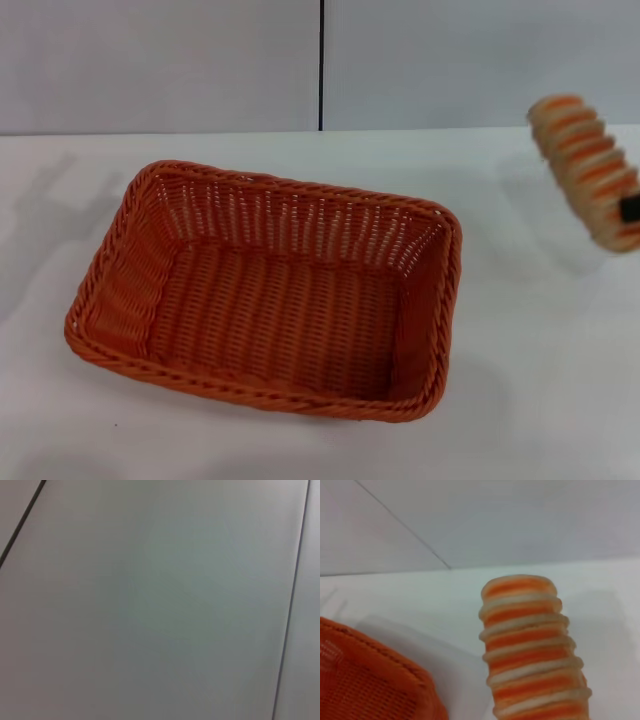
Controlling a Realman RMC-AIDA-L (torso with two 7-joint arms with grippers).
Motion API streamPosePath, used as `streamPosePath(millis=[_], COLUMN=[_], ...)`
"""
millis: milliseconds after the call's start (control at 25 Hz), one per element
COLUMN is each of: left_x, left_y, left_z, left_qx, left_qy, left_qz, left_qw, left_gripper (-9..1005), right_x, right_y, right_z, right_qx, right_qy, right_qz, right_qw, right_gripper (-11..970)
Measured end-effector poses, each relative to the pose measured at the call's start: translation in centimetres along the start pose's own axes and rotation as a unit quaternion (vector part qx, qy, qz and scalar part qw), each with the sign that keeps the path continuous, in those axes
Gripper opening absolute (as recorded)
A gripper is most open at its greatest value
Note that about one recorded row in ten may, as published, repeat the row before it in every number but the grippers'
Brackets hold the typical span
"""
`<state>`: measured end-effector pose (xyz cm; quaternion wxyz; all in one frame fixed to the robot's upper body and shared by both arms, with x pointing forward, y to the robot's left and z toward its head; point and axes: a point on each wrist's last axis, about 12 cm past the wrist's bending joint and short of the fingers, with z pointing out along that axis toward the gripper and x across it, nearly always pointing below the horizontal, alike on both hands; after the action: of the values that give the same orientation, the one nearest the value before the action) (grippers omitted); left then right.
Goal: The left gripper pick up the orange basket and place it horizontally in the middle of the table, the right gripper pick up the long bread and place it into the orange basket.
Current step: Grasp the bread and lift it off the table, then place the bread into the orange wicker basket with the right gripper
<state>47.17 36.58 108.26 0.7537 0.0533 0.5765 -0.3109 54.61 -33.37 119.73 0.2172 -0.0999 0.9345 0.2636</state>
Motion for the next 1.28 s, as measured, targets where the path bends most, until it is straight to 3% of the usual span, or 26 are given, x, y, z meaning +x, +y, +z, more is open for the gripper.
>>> streamPosePath(millis=[120, 160, 200, 280, 360, 440, 560, 800, 1200, 1280], left_x=[0.1, 0.1, 0.1, 0.2, 0.4, 0.4, 0.5, 0.7, 0.7, 0.7], left_y=[-0.1, -0.1, -0.1, -0.1, -0.3, -0.3, -0.4, -0.7, -1.1, -1.1], left_z=[-0.1, -0.2, -0.2, -0.2, -0.4, -0.4, -0.6, -1.1, -2.5, -2.6], left_qx=[-0.001, -0.001, -0.002, -0.001, -0.001, -0.002, -0.002, -0.001, -0.005, -0.006], left_qy=[0.0, 0.0, 0.0, 0.001, 0.002, 0.002, -0.001, 0.0, -0.004, -0.004], left_qz=[-0.002, -0.002, -0.002, -0.002, -0.007, -0.009, -0.012, -0.016, -0.021, -0.021], left_qw=[1.0, 1.0, 1.0, 1.0, 1.0, 1.0, 1.0, 1.0, 1.0, 1.0], left_gripper=[786, 786, 786, 786, 786, 786, 786, 786, 786, 786], right_x=[-0.9, -1.7, -1.7, -2.2, -2.6, -2.6, -2.7, -2.8, -3.7, -3.8], right_y=[2.3, 4.3, 4.3, 6.2, 9.0, 9.8, 12.3, 13.1, 12.2, 11.9], right_z=[-1.4, -1.4, -1.4, -0.8, 1.3, 2.0, 5.9, 8.9, 9.1, 9.0], right_qx=[-0.02, -0.066, -0.066, -0.108, -0.147, -0.156, -0.214, -0.252, -0.238, -0.235], right_qy=[-0.02, -0.023, -0.023, -0.008, 0.037, 0.052, 0.12, 0.15, 0.1, 0.088], right_qz=[-0.049, -0.089, -0.089, -0.128, -0.183, -0.197, -0.237, -0.258, -0.271, -0.272], right_qw=[0.998, 0.994, 0.994, 0.986, 0.971, 0.967, 0.94, 0.921, 0.927, 0.929], right_gripper=[239, 230, 222, 206, 191, 177, 158, 182, 276, 366])
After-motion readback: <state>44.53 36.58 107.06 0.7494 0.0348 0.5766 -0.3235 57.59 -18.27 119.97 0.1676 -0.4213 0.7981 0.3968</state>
